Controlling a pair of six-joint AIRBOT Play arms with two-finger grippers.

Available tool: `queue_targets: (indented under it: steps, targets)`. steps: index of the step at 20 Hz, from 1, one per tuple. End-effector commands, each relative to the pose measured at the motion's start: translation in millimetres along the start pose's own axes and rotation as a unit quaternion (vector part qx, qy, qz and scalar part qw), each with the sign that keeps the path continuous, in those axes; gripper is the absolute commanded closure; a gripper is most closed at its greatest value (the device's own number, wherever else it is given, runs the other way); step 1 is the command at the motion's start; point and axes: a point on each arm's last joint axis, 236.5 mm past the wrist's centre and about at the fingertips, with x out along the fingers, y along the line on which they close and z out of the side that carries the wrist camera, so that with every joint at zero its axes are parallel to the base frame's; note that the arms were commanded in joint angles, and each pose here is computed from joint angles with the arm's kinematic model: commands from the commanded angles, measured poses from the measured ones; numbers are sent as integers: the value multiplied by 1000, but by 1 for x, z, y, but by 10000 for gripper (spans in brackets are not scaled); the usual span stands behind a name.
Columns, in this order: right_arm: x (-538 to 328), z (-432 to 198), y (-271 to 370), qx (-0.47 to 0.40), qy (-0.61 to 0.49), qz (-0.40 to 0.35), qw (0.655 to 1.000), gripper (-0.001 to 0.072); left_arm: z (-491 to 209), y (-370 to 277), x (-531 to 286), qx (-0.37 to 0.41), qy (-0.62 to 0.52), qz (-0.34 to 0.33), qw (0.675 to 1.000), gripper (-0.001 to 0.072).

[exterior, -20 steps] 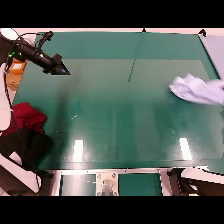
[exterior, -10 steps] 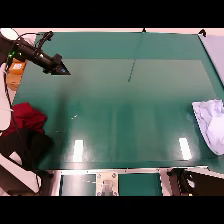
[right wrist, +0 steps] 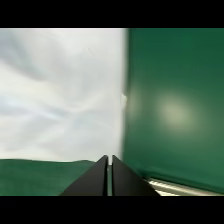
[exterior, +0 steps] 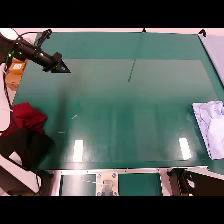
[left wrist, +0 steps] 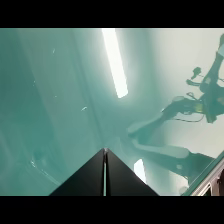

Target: Fold the shirts.

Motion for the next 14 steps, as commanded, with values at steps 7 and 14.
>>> queue_targets:
  steps: [7, 14]
  targets:
    - [-65, -160, 283, -422, -74, 250, 868, 698, -68, -33, -49, 6, -21, 66, 998, 679]
    - [41, -344, 225, -556, 62, 222, 798, 698, -221, -39, -16, -62, -21, 71, 995, 679]
